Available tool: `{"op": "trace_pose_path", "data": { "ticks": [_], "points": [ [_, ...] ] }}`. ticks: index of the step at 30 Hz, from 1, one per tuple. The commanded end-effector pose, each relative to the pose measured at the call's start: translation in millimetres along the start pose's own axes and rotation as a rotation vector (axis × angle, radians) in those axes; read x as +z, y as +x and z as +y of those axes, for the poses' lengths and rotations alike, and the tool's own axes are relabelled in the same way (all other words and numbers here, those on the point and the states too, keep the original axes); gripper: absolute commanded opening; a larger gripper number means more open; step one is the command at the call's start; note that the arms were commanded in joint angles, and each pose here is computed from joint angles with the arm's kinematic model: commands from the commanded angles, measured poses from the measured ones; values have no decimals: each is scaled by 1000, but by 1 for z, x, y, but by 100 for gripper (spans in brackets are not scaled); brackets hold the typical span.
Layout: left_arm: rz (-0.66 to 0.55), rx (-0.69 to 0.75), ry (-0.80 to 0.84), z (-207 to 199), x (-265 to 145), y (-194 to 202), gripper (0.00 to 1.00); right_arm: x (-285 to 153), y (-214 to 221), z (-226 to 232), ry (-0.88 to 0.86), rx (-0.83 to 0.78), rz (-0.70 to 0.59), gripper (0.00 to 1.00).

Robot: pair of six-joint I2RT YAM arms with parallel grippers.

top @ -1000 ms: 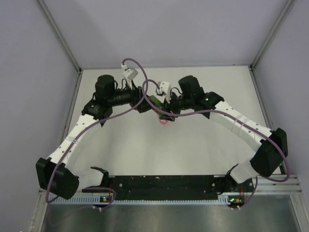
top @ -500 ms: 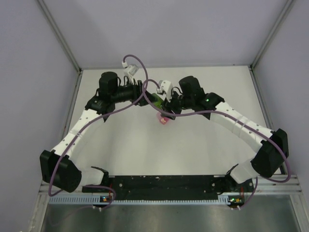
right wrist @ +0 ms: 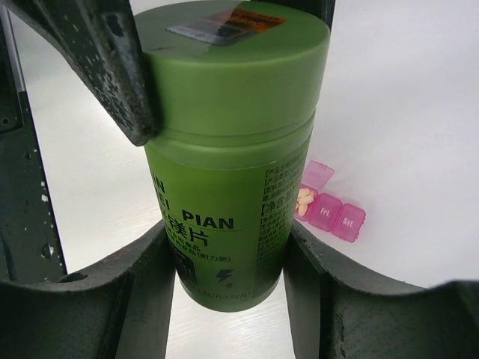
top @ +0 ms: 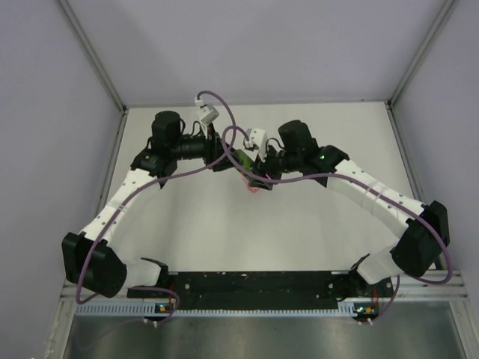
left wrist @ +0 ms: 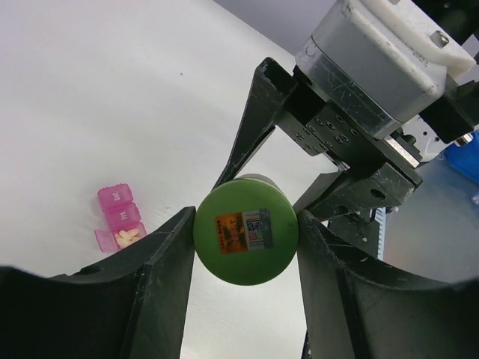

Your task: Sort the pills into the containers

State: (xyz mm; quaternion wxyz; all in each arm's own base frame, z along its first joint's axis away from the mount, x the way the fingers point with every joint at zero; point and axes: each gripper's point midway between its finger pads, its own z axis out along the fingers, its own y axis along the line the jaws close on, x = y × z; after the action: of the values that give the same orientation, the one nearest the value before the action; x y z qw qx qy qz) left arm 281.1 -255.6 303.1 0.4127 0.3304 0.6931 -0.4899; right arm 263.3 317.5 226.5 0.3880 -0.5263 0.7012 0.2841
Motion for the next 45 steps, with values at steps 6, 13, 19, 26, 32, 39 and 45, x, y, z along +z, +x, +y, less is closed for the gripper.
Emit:
{"op": "trace_pose_path", "data": {
  "ticks": [6, 13, 19, 26, 32, 39, 45],
  "points": [
    [-55, 61, 88, -23, -2, -14, 99, -10, -22, -2, 23, -48, -92, 0],
    [-44, 30, 58, -9, 3, -1, 99, -14, -27, -1, 27, -54, -108, 0],
    [-28, -3, 52, -1, 8, 12, 95, -16, -28, -1, 30, -58, -113, 0],
    [-44, -31, 71, 3, 14, 12, 82, -9, -25, 0, 12, -45, -105, 0],
    [-34, -50, 87, 3, 20, 16, 71, -8, -25, -1, 12, -40, -105, 0],
    [-15, -77, 119, 3, 24, 22, 8, -6, -22, -3, 22, -35, -96, 2],
    [-15, -73, 121, 2, 22, 21, 0, -9, -21, -8, 56, -29, -93, 55]
  ]
}}
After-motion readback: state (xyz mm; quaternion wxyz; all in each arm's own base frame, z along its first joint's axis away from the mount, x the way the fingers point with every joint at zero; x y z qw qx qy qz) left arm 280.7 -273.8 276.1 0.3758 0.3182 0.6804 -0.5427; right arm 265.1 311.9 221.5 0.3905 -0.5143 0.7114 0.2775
